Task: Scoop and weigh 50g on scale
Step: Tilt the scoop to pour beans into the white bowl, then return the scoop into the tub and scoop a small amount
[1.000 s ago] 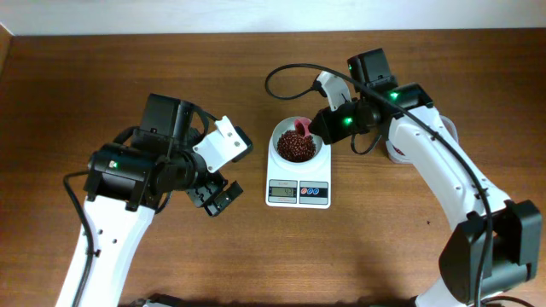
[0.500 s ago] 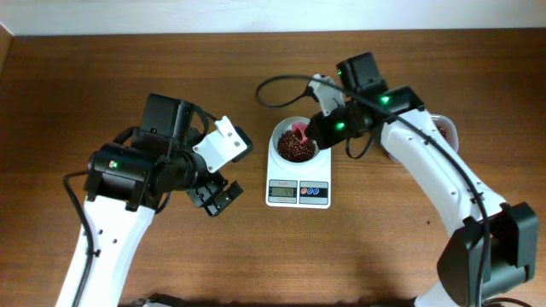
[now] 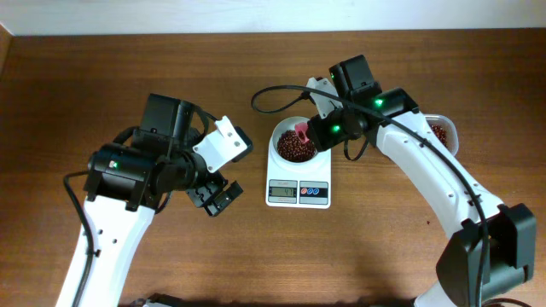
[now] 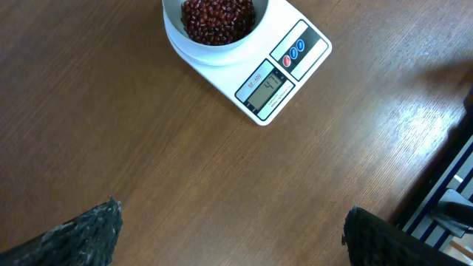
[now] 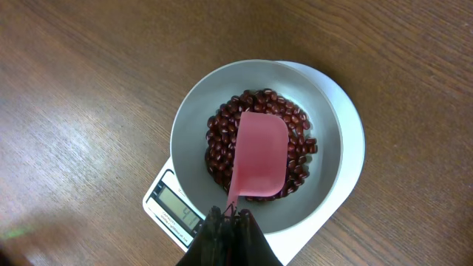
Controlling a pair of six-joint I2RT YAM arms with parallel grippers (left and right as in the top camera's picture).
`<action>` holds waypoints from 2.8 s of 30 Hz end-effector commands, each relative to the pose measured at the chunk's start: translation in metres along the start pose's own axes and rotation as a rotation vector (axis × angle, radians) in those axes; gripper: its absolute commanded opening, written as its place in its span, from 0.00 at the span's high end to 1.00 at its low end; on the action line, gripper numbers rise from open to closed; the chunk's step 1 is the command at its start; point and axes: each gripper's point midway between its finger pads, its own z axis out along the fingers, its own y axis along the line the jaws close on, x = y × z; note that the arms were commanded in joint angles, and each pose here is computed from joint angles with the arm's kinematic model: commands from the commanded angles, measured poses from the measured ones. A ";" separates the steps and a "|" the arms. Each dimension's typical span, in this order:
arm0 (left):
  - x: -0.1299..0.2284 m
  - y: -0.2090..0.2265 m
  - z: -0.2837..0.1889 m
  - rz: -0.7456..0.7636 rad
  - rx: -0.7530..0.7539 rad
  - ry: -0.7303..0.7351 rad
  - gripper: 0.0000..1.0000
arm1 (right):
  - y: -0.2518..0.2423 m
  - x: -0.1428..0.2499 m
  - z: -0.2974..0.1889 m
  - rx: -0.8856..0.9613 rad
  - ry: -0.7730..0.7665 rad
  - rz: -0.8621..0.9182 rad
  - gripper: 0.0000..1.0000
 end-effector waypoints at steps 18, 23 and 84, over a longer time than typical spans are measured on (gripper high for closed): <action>-0.004 0.001 -0.003 0.018 0.002 -0.019 0.01 | 0.008 -0.019 -0.024 -0.002 -0.071 -0.016 0.96; -0.004 0.001 -0.003 0.018 0.002 -0.019 0.01 | -0.008 -0.013 -0.026 0.117 -0.018 -0.011 0.96; -0.004 0.001 -0.003 0.018 0.002 -0.019 0.01 | -0.202 0.106 -0.064 0.202 0.194 0.577 0.96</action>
